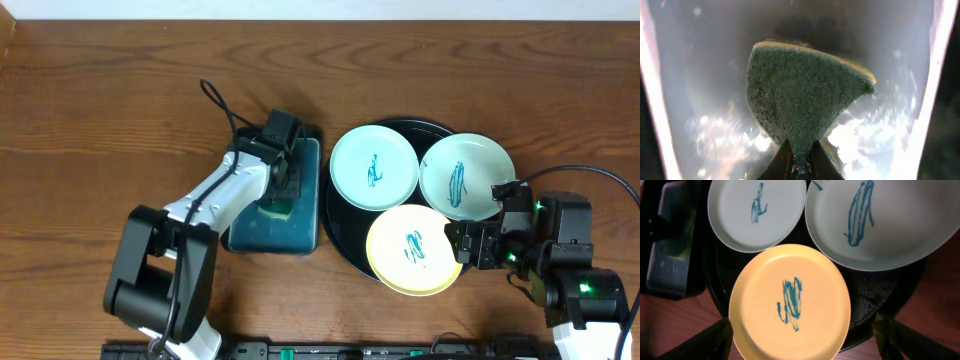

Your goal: Clean dirty plates on tray and stack at the side

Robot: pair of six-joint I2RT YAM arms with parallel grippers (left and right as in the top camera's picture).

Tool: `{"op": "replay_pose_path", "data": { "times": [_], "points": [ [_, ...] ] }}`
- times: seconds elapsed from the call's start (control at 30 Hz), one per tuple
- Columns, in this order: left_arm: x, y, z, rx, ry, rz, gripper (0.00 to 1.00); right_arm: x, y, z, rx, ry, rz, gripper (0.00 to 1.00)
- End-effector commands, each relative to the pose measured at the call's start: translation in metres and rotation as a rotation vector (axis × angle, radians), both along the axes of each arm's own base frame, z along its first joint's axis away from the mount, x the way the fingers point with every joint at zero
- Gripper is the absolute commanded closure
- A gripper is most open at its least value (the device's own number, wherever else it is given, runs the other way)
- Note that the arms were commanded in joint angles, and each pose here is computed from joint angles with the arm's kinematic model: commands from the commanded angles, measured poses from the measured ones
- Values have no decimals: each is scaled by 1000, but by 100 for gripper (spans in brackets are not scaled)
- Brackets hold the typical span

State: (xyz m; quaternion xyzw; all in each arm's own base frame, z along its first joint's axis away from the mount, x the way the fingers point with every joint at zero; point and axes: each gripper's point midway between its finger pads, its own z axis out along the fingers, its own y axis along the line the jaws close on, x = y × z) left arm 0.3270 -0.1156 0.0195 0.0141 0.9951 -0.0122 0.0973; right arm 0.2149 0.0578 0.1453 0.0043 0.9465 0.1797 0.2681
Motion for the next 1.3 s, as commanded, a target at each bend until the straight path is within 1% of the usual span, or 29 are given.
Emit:
{"op": "replay_pose_path", "data": {
  "times": [0.0,0.1,0.13,0.23,0.43,0.53,0.6,0.73,0.8,0.93,1.0,1.2,1.27],
  "points": [
    [7,-1,33,-22,-76,-3,93,1,3,5,-4,-8,22,13],
    [5,-1,55,-39,-120,-3,93,1,3,0,-2,21,19,16],
    [4,0,59,-41,-127,-3,92,1,3,-2,-2,32,18,18],
    [2,0,59,-40,-122,-3,93,2,3,-10,4,76,9,20],
    [-14,5,29,-19,-30,34,92,2,3,-32,6,188,3,25],
    [-21,8,11,-5,23,58,93,2,2,-44,4,248,2,30],
    [-24,9,0,9,58,58,93,2,2,-53,0,290,0,35],
    [-28,10,-17,27,102,59,92,0,-2,-70,-19,372,-7,37],
    [-28,10,-19,30,110,59,92,0,-2,-78,-24,407,-8,40],
    [-26,9,-14,23,92,58,92,2,-2,-90,-25,447,-8,53],
    [-23,8,-8,15,76,58,92,5,-2,-94,-24,452,-8,58],
    [-18,6,25,-22,-7,57,93,17,-2,-105,-25,447,-7,68],
    [-18,6,39,-36,-42,56,92,19,-2,-110,-25,452,-6,69]
  ]
}}
